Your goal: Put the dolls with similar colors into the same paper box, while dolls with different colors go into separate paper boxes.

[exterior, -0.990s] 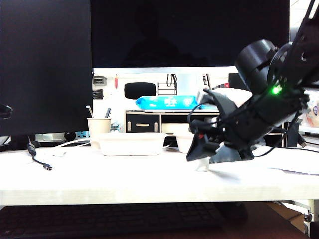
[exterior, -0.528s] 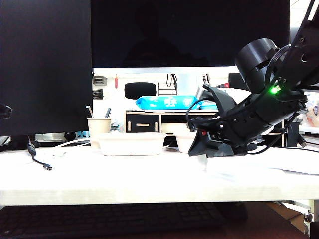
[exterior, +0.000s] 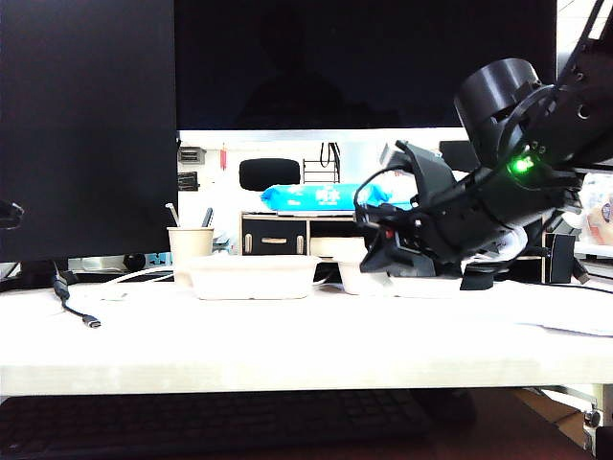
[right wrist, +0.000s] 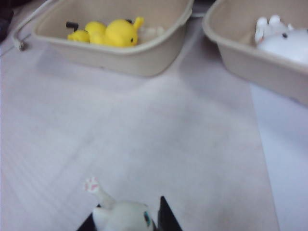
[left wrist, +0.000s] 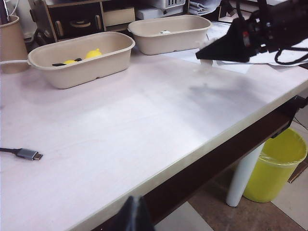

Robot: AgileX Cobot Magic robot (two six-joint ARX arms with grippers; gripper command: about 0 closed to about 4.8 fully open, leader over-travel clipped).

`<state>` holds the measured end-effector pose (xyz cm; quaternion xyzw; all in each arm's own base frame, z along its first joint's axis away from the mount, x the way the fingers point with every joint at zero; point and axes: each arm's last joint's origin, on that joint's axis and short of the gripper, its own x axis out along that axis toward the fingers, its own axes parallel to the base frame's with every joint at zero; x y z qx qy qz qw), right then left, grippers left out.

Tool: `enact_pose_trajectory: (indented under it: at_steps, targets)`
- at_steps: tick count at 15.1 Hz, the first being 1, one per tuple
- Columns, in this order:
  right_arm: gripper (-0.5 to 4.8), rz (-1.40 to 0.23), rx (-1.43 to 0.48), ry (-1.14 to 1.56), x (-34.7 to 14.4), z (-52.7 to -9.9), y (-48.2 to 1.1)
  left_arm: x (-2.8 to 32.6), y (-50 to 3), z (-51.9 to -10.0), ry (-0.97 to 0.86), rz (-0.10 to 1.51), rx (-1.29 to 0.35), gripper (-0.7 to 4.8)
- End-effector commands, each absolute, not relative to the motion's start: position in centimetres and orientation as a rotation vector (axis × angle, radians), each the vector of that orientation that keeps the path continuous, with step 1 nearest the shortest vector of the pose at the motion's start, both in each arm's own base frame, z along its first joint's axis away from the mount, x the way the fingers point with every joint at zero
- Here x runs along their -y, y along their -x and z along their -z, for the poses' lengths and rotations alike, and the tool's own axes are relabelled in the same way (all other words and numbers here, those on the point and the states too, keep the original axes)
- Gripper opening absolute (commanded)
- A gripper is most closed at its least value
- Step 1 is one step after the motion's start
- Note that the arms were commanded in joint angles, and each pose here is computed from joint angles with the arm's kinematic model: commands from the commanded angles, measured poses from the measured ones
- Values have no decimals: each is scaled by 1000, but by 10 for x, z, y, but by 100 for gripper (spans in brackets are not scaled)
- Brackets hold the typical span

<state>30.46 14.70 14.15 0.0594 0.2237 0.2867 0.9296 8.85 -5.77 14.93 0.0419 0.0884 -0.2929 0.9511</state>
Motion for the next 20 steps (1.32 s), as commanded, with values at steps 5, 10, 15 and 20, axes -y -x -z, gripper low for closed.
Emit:
enact_pose_trajectory:
  at_steps: [5,10,15,20]
  targets:
    - [94,-480,-256,-148,-146,-190,-341,59,-90,-148,-95,597,-197,-5]
    - [95,-347,-223,-155,-126,-216,-398,59,-90,-147,-99,597,-213,-5]
    - [95,-298,-271,-143,-130,-198,-424,59,-90,-147,-97,598,-205,-5]
    - [113,-190,-306,-123,-127,-187,-426,58,-89,-149,-91,598,-183,-5]
